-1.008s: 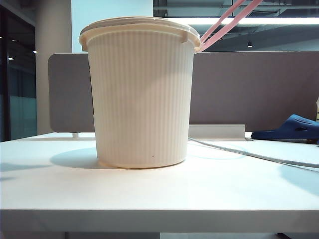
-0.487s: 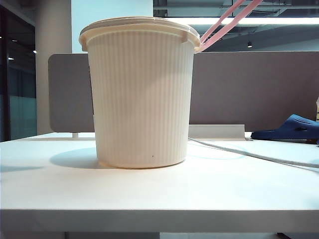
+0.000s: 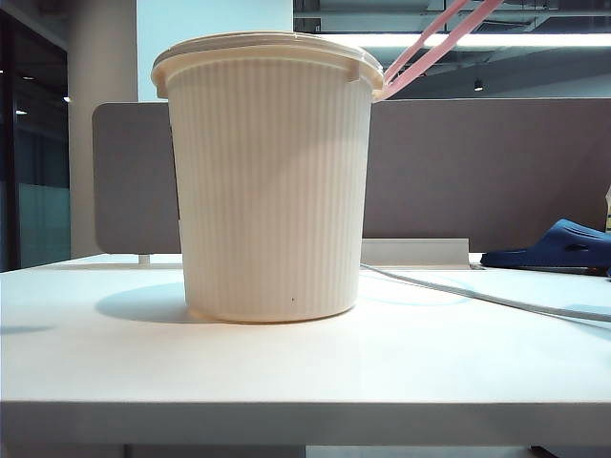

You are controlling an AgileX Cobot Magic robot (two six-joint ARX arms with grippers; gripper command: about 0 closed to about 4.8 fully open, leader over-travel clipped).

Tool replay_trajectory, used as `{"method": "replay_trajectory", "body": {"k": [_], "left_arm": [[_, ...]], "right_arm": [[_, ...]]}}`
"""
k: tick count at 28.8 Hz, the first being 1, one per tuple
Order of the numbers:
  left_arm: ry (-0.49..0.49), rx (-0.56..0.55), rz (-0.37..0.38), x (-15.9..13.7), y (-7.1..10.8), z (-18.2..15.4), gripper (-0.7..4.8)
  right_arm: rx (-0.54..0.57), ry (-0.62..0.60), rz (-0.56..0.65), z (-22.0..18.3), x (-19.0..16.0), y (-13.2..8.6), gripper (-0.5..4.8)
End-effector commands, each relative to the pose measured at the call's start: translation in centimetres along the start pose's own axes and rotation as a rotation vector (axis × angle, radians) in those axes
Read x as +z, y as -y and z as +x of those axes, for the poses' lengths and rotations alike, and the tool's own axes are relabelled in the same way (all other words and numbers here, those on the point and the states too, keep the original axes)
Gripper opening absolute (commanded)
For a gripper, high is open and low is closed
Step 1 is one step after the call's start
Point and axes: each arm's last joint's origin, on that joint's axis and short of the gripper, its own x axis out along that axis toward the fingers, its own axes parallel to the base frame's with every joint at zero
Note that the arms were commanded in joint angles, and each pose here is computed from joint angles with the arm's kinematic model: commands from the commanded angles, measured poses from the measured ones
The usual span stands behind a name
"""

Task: Open the ring lid of the trash can, pull out the black garbage bag inside, and place it on the table.

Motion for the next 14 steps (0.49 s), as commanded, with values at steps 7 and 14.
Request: {"method": "replay_trajectory", "body": {"k": [7,14], "left_arm": [[-0.007,-0.023,0.030,0.1,1.0,-0.3,4.35],[-0.016,-0.035,0.049,0.1,1.4,-0.4,4.34]], "right_arm": [[0.040,0.071,-0.025,2.2,-0.4,0.6,-0.01],[0.119,0.065,-0.029,5.3,-0.8,0.5,-0.01]]}}
